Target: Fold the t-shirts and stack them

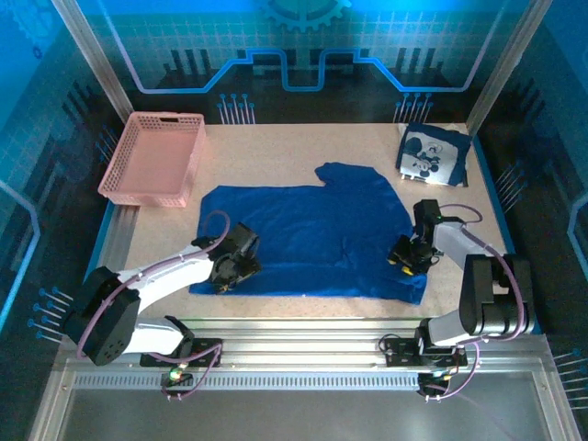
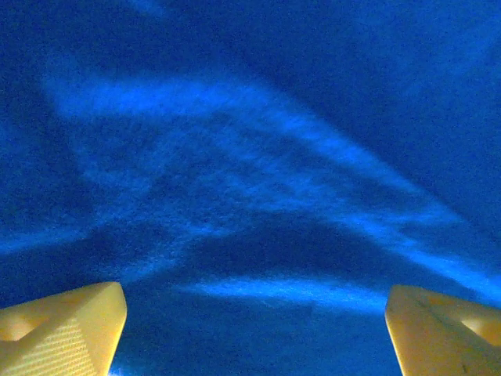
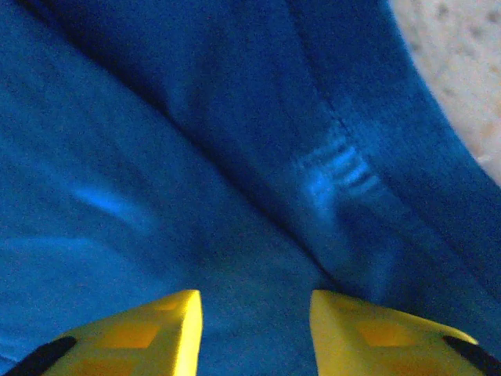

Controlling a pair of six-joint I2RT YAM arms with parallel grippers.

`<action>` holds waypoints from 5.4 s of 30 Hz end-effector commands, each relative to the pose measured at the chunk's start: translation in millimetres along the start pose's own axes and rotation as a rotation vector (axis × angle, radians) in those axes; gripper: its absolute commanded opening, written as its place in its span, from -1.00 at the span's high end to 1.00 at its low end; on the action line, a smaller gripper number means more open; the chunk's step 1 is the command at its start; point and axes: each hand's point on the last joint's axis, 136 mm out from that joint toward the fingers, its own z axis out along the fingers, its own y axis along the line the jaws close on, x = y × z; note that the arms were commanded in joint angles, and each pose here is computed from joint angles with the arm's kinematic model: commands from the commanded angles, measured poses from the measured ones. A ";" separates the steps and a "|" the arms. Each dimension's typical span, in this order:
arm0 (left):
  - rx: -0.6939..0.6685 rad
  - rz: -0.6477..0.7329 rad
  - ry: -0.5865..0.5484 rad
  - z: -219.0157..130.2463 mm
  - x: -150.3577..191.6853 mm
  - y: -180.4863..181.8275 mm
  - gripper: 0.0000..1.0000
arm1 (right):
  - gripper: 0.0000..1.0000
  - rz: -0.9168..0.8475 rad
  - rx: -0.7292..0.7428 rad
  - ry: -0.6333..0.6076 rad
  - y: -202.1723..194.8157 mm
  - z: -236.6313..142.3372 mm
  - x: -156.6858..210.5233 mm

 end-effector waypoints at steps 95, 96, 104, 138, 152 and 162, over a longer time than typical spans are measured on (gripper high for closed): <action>0.070 0.115 -0.053 60.5 -286.7 -49.1 0.91 | -0.27 -0.501 -0.145 -0.265 252.0 29.9 -270.9; 0.077 0.116 -0.060 58.0 -287.1 -49.6 0.94 | -0.27 -0.491 -0.150 -0.256 252.5 32.2 -270.9; 0.124 0.129 -0.072 45.4 -282.3 -57.2 1.00 | -0.15 -0.448 -0.127 -0.178 240.1 56.0 -260.5; 0.153 0.132 -0.065 44.6 -273.5 -62.0 1.00 | 1.00 -0.608 -0.313 -0.205 291.5 9.1 -221.2; 0.152 0.111 -0.065 48.3 -270.1 -59.3 1.00 | 0.97 -0.848 -0.327 -0.091 283.0 9.0 -117.8; 0.146 0.121 -0.059 49.0 -265.8 -59.1 1.00 | 0.17 -0.738 -0.466 -0.253 286.3 -61.9 -142.9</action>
